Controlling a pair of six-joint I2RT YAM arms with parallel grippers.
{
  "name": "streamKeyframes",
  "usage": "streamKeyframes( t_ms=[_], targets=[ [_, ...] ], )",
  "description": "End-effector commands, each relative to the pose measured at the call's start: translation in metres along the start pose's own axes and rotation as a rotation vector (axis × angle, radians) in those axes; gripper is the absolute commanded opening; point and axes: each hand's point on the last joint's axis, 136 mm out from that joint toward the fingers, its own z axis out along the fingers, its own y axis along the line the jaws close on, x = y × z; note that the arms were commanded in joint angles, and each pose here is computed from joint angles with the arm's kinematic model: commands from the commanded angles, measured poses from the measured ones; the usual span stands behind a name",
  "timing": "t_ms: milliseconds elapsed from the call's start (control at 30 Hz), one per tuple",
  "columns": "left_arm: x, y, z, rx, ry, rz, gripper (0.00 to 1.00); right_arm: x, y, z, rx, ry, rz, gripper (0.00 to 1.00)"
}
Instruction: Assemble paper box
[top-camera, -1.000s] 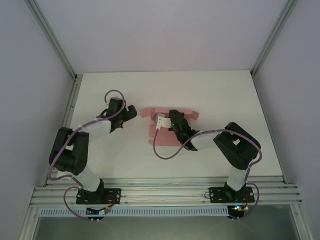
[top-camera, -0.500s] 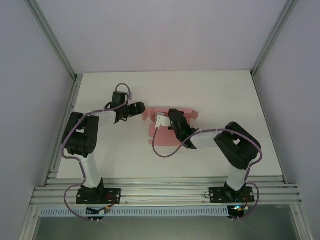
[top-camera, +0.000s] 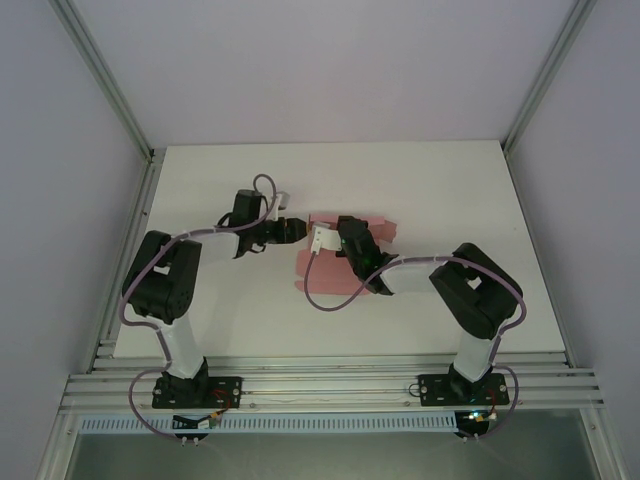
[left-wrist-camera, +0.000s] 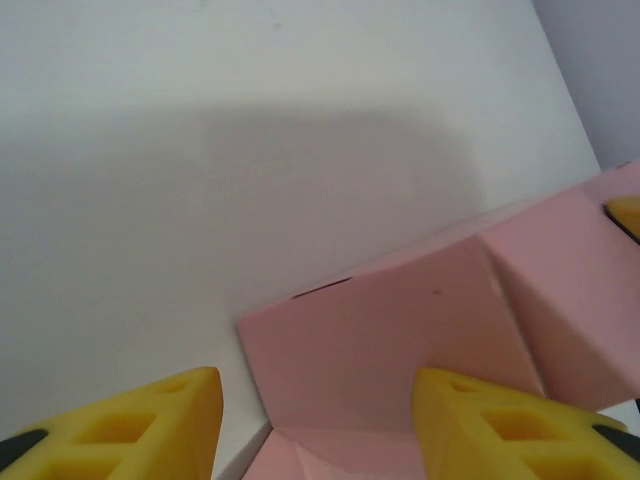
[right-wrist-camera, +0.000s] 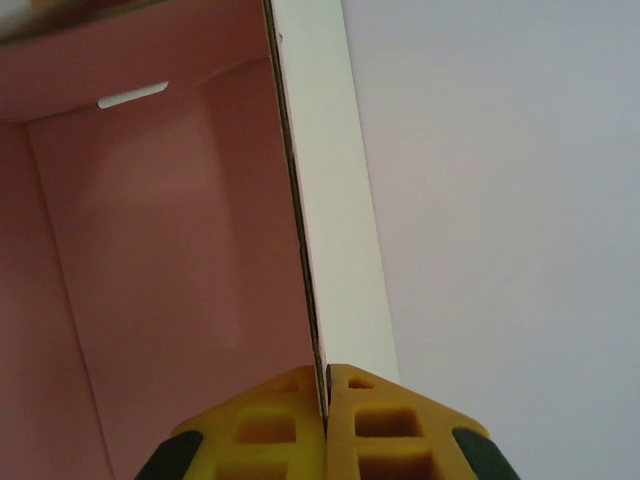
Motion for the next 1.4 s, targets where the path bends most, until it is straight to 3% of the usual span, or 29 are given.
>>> streamKeyframes(
  t_ms=[0, 500, 600, 700, 900, 1167, 1367],
  targets=[
    [0.002, -0.025, 0.005, 0.106, 0.007, 0.092, 0.52, 0.01, 0.04, -0.003, -0.142, 0.02, -0.011, 0.0],
    [0.042, -0.028, -0.009, 0.049, 0.037, 0.165, 0.47, 0.014, 0.043, -0.005, -0.138, -0.002, -0.051, 0.0],
    [0.04, -0.026, -0.002, 0.011, 0.04, 0.208, 0.4, 0.015, 0.044, -0.008, -0.147, -0.004, -0.048, 0.0],
    [0.025, -0.027, 0.003, 0.005, -0.008, 0.247, 0.34, 0.014, 0.049, -0.011, -0.175, -0.013, -0.042, 0.0],
    [0.009, -0.04, 0.005, 0.036, -0.076, 0.294, 0.32, 0.015, 0.062, -0.019, -0.212, -0.041, -0.082, 0.0],
    [0.026, -0.047, -0.007, 0.035, -0.159, 0.316, 0.33, 0.017, 0.064, -0.026, -0.155, -0.011, -0.13, 0.0],
    [0.037, -0.037, -0.005, 0.013, -0.141, 0.304, 0.33, 0.014, 0.069, -0.026, -0.084, 0.018, -0.198, 0.0]
  ],
)
